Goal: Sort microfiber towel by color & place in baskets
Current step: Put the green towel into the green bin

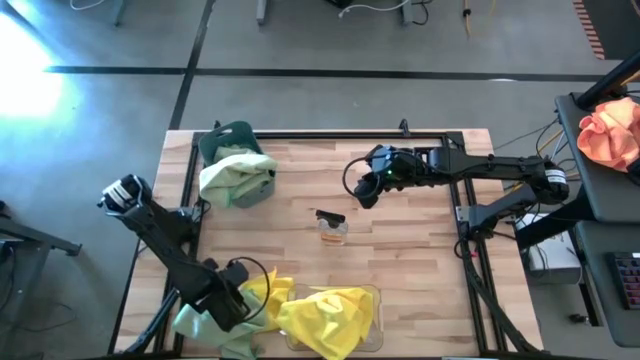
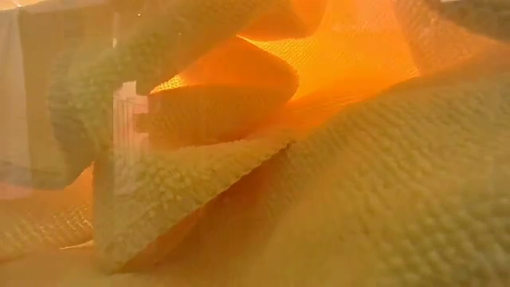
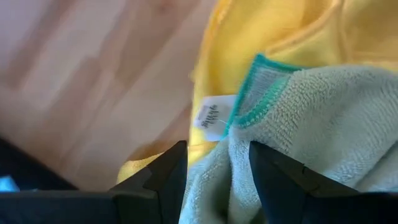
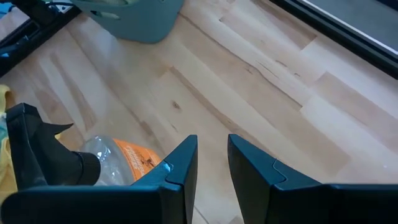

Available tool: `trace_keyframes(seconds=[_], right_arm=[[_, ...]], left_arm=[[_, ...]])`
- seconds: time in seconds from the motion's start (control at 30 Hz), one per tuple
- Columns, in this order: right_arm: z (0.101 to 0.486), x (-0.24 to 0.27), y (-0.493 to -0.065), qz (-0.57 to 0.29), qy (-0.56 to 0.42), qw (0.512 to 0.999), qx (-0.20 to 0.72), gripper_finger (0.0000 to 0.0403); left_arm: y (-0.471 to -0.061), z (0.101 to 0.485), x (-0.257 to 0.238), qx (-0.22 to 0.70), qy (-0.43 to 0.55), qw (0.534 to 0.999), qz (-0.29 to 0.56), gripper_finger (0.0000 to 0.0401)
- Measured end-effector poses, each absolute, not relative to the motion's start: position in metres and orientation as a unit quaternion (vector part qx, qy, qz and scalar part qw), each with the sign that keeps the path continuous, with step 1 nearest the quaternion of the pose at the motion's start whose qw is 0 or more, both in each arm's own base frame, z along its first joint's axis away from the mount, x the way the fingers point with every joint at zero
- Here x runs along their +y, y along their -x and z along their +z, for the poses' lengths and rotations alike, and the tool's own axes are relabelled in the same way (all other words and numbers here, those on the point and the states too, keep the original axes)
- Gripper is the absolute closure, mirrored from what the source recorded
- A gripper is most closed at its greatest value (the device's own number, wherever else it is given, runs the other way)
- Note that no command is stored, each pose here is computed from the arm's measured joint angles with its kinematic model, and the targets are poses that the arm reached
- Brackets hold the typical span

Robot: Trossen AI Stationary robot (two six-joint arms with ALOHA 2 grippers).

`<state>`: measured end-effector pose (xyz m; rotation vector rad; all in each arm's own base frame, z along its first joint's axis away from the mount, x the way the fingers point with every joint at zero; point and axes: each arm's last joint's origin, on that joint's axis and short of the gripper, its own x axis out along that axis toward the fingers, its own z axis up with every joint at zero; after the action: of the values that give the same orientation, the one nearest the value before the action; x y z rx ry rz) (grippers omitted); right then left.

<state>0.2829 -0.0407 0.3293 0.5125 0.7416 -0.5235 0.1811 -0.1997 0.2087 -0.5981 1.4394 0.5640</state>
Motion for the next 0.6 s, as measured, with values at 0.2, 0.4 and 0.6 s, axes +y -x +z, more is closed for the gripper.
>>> trace_keyframes(seconds=[0.2,0.4,0.6], right_arm=[[0.329,-0.041,-0.283,-0.250,-0.243,0.867,0.355,0.0321],[0.329,-0.040,-0.283,-0.251,-0.246,0.867,0.354,0.0321],[0.329,-0.038,-0.283,-0.250,-0.249,0.866,0.353,0.0321]], left_arm=[[-0.185,0.228,-0.198,0.658,0.216,0.661,0.289,0.0243],[-0.188,0.232,-0.201,0.670,0.181,0.659,0.289,0.0243],[-0.187,0.222,-0.201,0.676,0.166,0.653,0.300,0.0243]])
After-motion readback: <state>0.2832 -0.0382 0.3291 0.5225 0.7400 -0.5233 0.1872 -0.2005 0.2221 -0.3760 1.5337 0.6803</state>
